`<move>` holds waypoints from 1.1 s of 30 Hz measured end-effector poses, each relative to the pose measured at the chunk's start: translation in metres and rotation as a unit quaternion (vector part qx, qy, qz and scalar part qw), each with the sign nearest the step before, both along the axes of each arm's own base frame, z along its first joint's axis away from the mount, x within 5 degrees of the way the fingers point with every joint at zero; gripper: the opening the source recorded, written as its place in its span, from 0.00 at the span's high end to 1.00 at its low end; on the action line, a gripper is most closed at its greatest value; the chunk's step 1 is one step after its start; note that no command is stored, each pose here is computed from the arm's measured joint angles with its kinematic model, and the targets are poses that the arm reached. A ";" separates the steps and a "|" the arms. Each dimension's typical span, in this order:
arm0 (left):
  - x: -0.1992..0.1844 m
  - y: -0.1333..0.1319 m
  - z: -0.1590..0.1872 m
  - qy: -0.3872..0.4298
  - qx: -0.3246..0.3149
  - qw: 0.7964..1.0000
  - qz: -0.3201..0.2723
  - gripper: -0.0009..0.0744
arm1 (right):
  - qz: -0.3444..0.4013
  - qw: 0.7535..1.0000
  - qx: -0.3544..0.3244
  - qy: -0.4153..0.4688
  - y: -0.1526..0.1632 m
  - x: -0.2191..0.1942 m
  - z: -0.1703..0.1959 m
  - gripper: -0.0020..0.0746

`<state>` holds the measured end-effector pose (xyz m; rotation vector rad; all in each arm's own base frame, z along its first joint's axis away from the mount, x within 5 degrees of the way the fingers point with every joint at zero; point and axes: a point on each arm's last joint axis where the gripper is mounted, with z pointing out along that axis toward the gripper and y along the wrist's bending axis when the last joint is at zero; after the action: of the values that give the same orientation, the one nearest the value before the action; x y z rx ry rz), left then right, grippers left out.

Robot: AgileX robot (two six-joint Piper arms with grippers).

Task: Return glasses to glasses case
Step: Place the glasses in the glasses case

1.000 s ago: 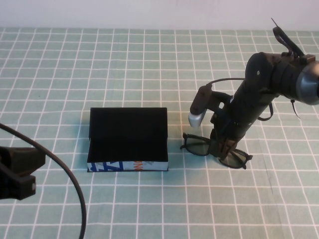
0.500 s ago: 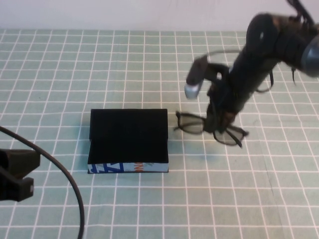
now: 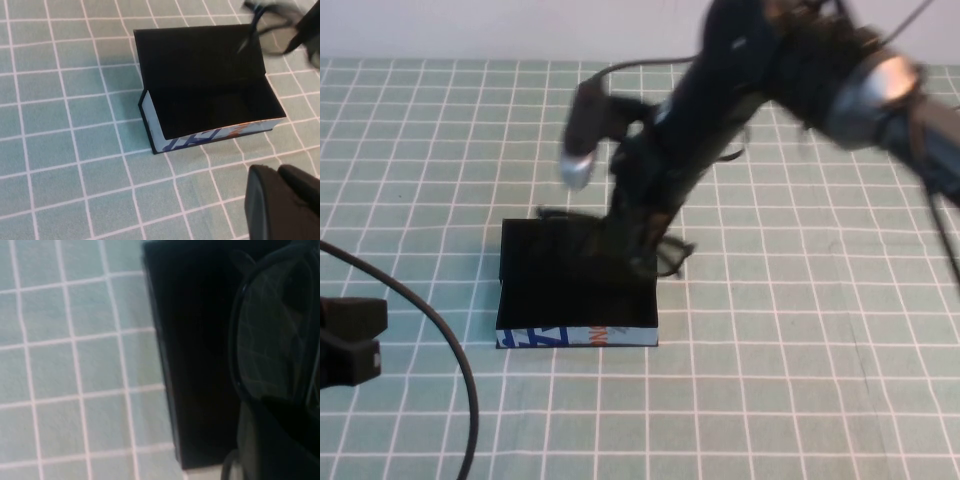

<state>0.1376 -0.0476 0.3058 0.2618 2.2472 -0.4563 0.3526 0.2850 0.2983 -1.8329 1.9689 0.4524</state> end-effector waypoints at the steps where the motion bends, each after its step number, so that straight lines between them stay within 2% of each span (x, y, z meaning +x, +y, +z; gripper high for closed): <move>1: 0.000 0.000 0.000 0.001 -0.002 1.000 0.002 0.99 | 0.009 1.000 -0.001 0.000 0.008 -0.002 -0.003 0.92; 5: 0.000 0.000 0.000 0.003 -0.006 1.000 0.005 0.99 | 0.038 0.999 -0.005 0.005 0.037 -0.007 -0.020 0.92; 9: 0.000 0.000 0.000 0.004 -0.007 1.000 0.006 0.99 | 0.049 0.999 -0.011 0.011 0.053 -0.005 -0.037 0.92; 21: 0.000 0.000 0.000 0.005 -0.007 1.000 0.005 0.99 | 0.051 0.998 -0.046 0.013 0.056 0.004 -0.065 0.92; 28: 0.000 0.000 0.000 0.006 -0.008 1.000 0.005 0.99 | 0.051 0.997 -0.050 0.014 0.057 0.005 -0.069 0.92; 33: 0.000 0.000 0.000 0.006 -0.008 1.000 0.006 0.99 | 0.051 0.997 -0.050 0.014 0.057 0.005 -0.069 0.87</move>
<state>0.1373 -0.0478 0.3056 0.2374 2.2552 -0.4716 0.3574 0.3416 0.2297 -2.0059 1.9555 0.4196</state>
